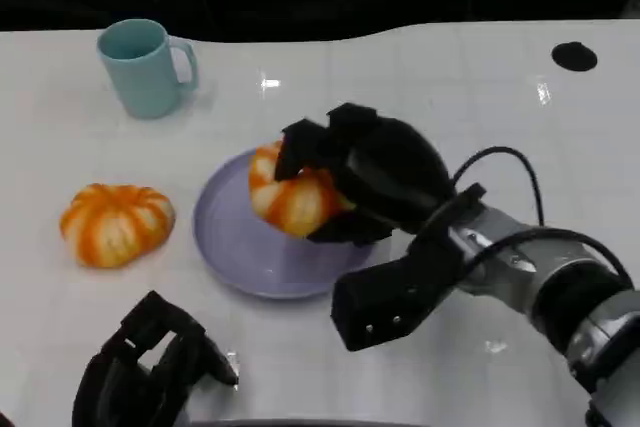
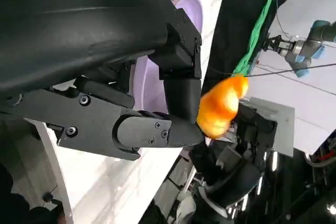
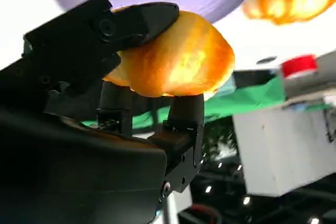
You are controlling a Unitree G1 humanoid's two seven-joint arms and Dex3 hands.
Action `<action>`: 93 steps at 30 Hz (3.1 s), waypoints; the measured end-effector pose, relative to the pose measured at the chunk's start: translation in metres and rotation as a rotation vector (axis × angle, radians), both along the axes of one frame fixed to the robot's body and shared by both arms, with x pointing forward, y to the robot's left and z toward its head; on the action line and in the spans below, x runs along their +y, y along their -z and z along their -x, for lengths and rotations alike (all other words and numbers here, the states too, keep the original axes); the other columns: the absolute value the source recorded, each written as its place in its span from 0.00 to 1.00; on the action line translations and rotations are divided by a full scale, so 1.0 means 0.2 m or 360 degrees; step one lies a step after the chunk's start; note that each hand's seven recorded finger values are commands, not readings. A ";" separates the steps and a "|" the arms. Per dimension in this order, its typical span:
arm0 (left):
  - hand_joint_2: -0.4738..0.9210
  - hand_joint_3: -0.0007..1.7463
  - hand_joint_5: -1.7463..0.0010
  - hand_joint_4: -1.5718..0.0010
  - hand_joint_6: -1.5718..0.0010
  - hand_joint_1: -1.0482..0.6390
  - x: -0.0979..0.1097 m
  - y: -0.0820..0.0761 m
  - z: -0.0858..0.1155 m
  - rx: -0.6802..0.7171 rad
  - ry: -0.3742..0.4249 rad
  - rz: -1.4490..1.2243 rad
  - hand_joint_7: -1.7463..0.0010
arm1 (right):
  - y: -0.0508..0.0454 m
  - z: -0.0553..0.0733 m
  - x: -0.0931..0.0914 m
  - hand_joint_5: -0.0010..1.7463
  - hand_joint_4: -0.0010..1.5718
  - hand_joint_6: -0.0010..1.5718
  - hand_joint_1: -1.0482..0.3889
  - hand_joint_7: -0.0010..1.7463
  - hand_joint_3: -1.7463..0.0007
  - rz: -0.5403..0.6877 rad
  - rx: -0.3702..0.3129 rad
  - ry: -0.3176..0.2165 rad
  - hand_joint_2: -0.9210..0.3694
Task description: Grasp the bread from the table and place it into the plate.
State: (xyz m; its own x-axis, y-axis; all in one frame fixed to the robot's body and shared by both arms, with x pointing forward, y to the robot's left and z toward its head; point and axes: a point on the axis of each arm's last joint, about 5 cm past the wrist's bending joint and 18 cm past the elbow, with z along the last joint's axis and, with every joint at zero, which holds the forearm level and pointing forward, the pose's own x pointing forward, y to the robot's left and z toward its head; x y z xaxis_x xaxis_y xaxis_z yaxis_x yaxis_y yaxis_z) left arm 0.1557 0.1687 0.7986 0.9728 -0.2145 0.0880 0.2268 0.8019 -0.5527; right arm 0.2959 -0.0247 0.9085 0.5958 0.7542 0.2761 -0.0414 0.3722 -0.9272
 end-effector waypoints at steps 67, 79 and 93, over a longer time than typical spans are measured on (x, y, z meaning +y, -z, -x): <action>1.00 0.15 0.00 0.61 0.67 0.31 -0.02 0.00 -0.02 0.0015 -0.0009 0.0034 0.15 | -0.054 0.01 -0.18 0.07 0.16 0.14 0.21 0.03 0.75 -0.0142 0.0429 -0.0102 0.00; 1.00 0.15 0.00 0.60 0.68 0.30 -0.03 0.00 -0.02 0.0004 -0.0010 0.0035 0.13 | 0.076 0.12 -0.45 0.16 0.37 0.35 0.26 0.08 0.76 -0.0724 0.0923 -0.0234 0.00; 1.00 0.17 0.00 0.62 0.69 0.31 -0.03 -0.01 -0.03 -0.0004 0.0011 -0.0001 0.13 | 0.268 0.34 -0.68 0.89 0.21 0.29 0.31 0.61 0.78 -0.1414 0.1456 -0.0263 0.00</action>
